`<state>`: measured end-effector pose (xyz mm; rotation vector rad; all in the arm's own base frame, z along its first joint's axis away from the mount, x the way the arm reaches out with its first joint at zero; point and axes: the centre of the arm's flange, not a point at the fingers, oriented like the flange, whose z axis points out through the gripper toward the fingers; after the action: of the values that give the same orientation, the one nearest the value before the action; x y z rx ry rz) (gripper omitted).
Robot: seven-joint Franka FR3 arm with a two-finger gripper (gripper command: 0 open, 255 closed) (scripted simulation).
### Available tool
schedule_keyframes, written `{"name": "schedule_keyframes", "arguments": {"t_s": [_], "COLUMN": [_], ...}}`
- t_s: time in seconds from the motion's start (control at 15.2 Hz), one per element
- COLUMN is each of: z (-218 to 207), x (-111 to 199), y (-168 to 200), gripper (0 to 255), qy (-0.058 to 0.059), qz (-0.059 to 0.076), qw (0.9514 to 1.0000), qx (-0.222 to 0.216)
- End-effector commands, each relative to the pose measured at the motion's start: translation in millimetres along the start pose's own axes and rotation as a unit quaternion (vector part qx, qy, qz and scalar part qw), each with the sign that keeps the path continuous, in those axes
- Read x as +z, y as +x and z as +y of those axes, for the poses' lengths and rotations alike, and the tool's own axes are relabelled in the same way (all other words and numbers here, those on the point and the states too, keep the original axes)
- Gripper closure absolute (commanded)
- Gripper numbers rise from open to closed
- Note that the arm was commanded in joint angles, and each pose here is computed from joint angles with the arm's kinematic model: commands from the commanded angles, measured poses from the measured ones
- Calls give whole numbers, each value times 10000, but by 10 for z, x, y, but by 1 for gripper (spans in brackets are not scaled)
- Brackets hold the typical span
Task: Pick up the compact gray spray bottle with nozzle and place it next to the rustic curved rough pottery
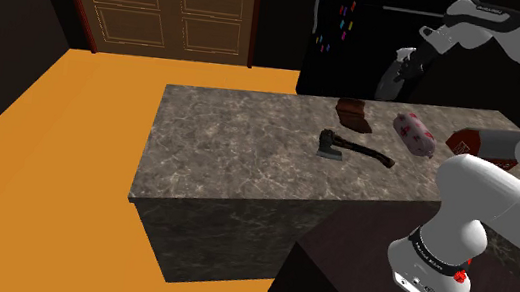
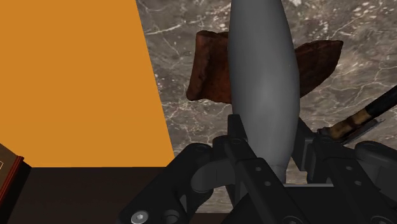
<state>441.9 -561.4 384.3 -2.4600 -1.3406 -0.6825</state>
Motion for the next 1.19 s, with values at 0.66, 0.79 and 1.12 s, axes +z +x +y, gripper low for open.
{"name": "schedule_keyframes", "arguments": {"t_s": [0.66,0.79,1.12], "z": [-7,-7,-7], "x": [549,658,658], "y": [-323,-389,-389], "gripper": [255,255,255], "qy": [-2,-2,-2], "qz": [-1,-1,-1], "qw": [10000,10000,10000], "qx": [-2,-2,-2]}}
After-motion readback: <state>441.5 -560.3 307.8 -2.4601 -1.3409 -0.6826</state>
